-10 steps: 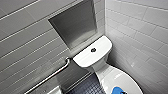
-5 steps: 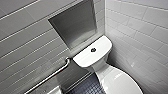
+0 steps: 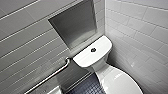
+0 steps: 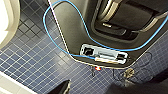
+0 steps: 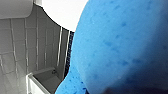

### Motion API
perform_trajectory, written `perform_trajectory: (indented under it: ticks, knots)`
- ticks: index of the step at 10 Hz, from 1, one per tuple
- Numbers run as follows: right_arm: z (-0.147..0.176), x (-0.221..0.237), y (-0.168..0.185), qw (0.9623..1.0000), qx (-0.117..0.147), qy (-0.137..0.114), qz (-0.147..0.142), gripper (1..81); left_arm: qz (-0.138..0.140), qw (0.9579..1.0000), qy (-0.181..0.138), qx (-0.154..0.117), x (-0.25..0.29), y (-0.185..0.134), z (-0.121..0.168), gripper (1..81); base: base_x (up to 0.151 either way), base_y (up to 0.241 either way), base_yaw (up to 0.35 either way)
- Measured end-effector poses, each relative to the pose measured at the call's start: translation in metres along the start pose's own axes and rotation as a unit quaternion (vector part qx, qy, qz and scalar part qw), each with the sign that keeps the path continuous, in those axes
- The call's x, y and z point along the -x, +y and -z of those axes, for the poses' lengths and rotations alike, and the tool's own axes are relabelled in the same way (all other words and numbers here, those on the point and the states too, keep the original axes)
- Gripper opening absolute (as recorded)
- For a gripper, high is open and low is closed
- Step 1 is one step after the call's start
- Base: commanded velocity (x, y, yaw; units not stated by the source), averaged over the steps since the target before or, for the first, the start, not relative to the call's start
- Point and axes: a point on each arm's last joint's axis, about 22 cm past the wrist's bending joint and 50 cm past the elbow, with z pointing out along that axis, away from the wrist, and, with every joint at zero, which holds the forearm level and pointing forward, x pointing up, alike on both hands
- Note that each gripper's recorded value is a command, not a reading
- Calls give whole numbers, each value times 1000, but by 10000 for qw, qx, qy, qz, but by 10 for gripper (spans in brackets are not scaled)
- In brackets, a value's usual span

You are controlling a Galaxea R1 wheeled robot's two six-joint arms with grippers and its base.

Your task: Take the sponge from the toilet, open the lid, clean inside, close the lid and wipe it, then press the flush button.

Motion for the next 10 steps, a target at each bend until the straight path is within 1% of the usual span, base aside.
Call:
perform_trajectory:
  ticks: [1, 2, 3, 4, 5, 7, 8, 10]
  knots:
    - [-2, -4, 13, 9999, 93, 77, -16, 10, 1, 10000, -4, -7, 1, -1, 0, 811, 0, 0, 0]
    - [-6, -12, 33, 9996, 248, 162, -2, 10, 0, 10000, -6, -18, 1, -3, 1, 811, 0, 0, 0]
    - [-8, -21, 60, 9988, 446, 181, 14, 10, 0, 10000, -6, -20, 1, -4, 1, 811, 0, 0, 0]
    - [-11, -28, 82, 9982, 581, 115, 72, 10, 0, 10000, -6, -20, 1, -4, 1, 811, 0, 0, 0]
    - [-16, -32, 94, 9980, 625, -12, 87, 10, 0, 10000, -6, -20, 1, -4, 1, 811, 0, 0, 0]
    - [-28, -45, 91, 9980, 506, -371, 97, 10, 0, 10000, -6, -20, 1, -4, 1, 811, 0, 0, 0]
    - [-29, -50, 92, 9974, 491, -501, 140, 10, 0, 10000, -6, -20, 1, -4, 1, 811, 0, 0, 0]
    - [-25, -52, 96, 9970, 488, -564, 183, 10, 0, 10000, -6, -18, 1, -3, 1, 811, 0, 0, 0]
